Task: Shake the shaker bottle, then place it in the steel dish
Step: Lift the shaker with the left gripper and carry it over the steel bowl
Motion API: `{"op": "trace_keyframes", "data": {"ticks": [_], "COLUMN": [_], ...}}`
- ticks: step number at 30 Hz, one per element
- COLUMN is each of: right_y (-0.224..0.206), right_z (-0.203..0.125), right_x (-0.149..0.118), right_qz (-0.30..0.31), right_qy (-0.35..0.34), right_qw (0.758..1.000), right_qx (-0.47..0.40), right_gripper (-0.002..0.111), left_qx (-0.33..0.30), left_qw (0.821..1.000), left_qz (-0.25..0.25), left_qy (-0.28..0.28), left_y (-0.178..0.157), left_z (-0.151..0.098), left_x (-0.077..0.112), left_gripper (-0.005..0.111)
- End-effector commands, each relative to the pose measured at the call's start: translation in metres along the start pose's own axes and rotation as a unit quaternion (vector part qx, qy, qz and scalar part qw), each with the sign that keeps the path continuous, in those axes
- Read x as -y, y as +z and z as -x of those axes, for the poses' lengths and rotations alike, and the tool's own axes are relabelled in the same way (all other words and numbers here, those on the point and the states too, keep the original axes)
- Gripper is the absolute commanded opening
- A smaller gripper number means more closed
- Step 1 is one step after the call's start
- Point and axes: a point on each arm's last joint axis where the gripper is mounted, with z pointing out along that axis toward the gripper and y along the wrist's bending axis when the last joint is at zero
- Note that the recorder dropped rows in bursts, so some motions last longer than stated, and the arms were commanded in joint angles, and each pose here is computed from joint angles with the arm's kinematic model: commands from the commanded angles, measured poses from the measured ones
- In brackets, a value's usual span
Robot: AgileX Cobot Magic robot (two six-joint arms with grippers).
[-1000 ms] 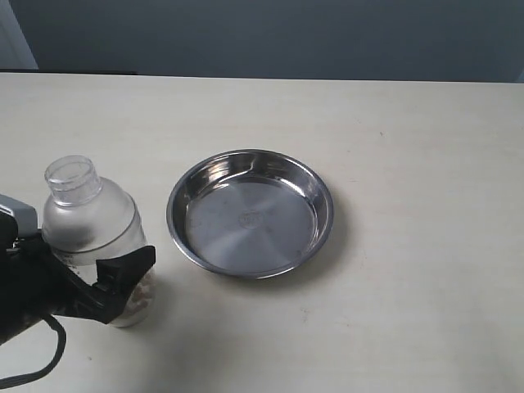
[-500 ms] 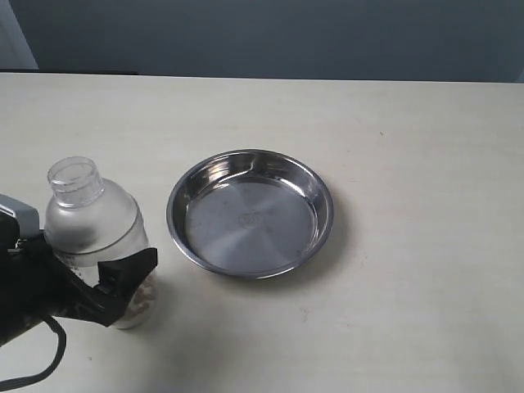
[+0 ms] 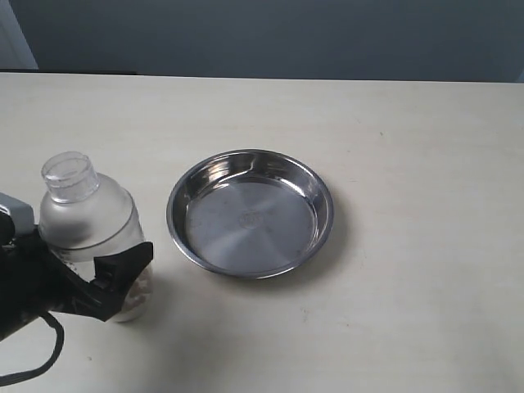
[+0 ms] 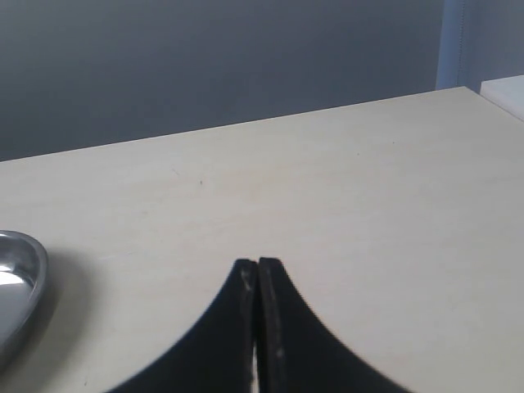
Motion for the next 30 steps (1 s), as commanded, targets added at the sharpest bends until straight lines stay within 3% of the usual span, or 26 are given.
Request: {"op": "trace_keyframes", "data": {"ticks": [1,9,14,21,23,24,25,26,27,28,29,30], "right_y": [0.0,0.0,0.0,0.0,0.0,0.0,0.0,0.0,0.0,0.0,0.0,0.0], "right_z": [0.001,0.001,0.001,0.001,0.001,0.001,0.001,0.001,0.001,0.001,0.001,0.001], "right_x": [0.0,0.0,0.0,0.0,0.0,0.0,0.0,0.0,0.0,0.0,0.0,0.0], "right_qz": [-0.002,-0.002,-0.002,-0.002,-0.002,-0.002,-0.002,-0.002,-0.002,-0.002,-0.002,-0.002], "right_qy": [-0.001,-0.001,-0.001,-0.001,-0.001,-0.001,-0.001,-0.001,-0.001,-0.001,-0.001,-0.001], "right_qw": [1.0,1.0,1.0,1.0,1.0,1.0,1.0,1.0,1.0,1.0,1.0,1.0], "right_qx": [0.006,0.006,0.006,0.006,0.006,0.006,0.006,0.006,0.006,0.006,0.006,0.006], "right_gripper": [-0.001,-0.001,-0.001,-0.001,-0.001,-0.001,-0.001,-0.001,-0.001,-0.001,-0.001,-0.001], "left_qx": [0.062,0.018,0.042,0.11,0.043,-0.06,-0.077,-0.051,0.013,0.065,0.069,0.047], "left_qw": [0.998,0.998,0.996,0.986,0.998,0.997,0.996,0.996,0.992,0.985,0.988,0.993], "left_qz": [-0.02,-0.049,-0.041,-0.051,-0.035,-0.032,-0.037,-0.078,-0.127,-0.144,-0.115,-0.08], "left_qy": [0.001,0.034,0.068,0.11,0.042,0.028,0.013,-0.012,0.008,0.065,0.083,0.078], "left_y": [0.001,0.024,0.03,0.028,0.043,0.062,0.068,0.071,0.065,0.053,0.052,0.057], "left_z": [0.02,0.078,0.147,0.211,0.183,0.125,0.113,0.118,0.148,0.184,0.199,0.198], "left_x": [0.006,0.021,0.031,0.044,0.038,0.032,0.03,0.038,0.053,0.067,0.068,0.065], "left_gripper": [0.0,0.0,0.0,0.0,0.0,0.0,0.0,0.0,0.0,0.0,0.0,0.0]}}
